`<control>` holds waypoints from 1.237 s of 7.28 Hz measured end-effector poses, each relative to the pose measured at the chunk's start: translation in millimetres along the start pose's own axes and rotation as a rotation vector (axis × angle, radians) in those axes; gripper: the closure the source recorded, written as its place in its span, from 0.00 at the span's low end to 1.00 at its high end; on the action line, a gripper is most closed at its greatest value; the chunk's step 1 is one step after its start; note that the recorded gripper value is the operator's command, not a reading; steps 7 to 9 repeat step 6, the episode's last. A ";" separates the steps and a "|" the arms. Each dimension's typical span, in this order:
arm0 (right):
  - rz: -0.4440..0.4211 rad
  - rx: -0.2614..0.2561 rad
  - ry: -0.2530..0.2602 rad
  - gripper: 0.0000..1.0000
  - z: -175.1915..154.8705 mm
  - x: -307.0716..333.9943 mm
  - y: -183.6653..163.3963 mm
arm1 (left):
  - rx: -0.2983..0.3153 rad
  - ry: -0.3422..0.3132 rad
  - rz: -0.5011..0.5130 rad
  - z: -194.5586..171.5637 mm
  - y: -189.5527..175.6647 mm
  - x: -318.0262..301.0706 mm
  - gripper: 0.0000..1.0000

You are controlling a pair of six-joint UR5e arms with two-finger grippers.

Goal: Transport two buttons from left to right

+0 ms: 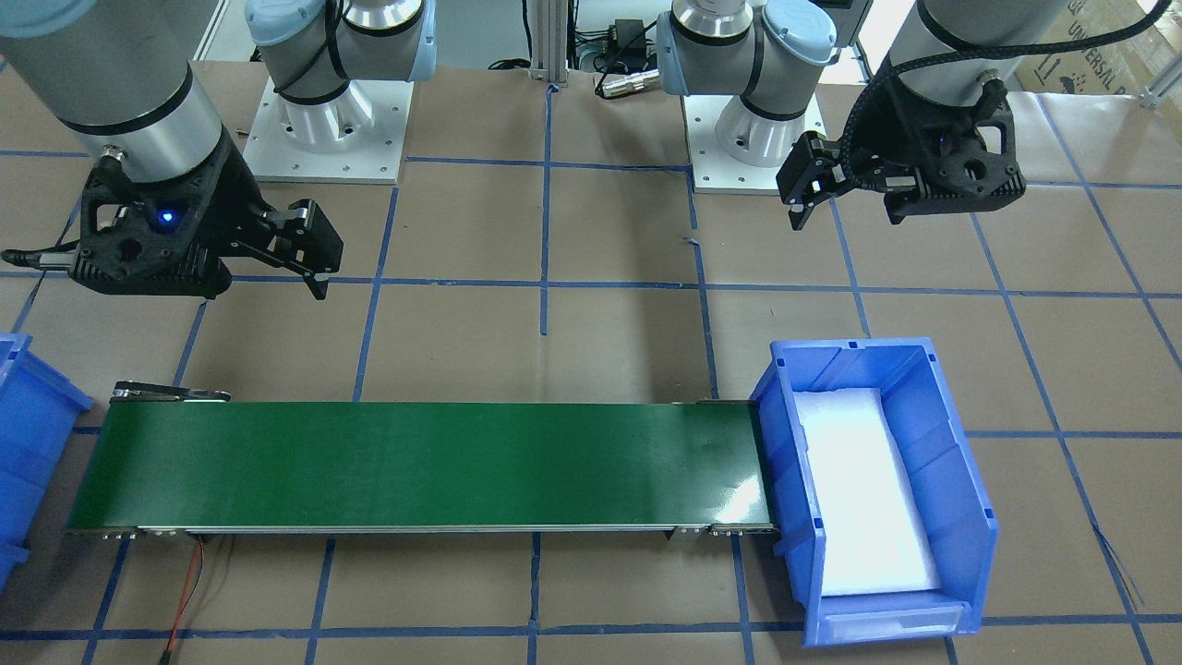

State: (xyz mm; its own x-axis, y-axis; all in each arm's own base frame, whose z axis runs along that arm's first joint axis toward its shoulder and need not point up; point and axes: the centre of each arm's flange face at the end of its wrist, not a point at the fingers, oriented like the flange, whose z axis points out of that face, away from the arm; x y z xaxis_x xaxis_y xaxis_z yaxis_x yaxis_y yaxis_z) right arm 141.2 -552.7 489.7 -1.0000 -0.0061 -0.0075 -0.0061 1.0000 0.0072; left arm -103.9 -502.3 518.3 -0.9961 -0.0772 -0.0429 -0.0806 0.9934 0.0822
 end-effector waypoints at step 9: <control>0.005 -0.007 0.009 0.00 0.0 2.6 0.6 | -0.003 -0.035 -0.006 2.8 -3.0 -3.5 0.00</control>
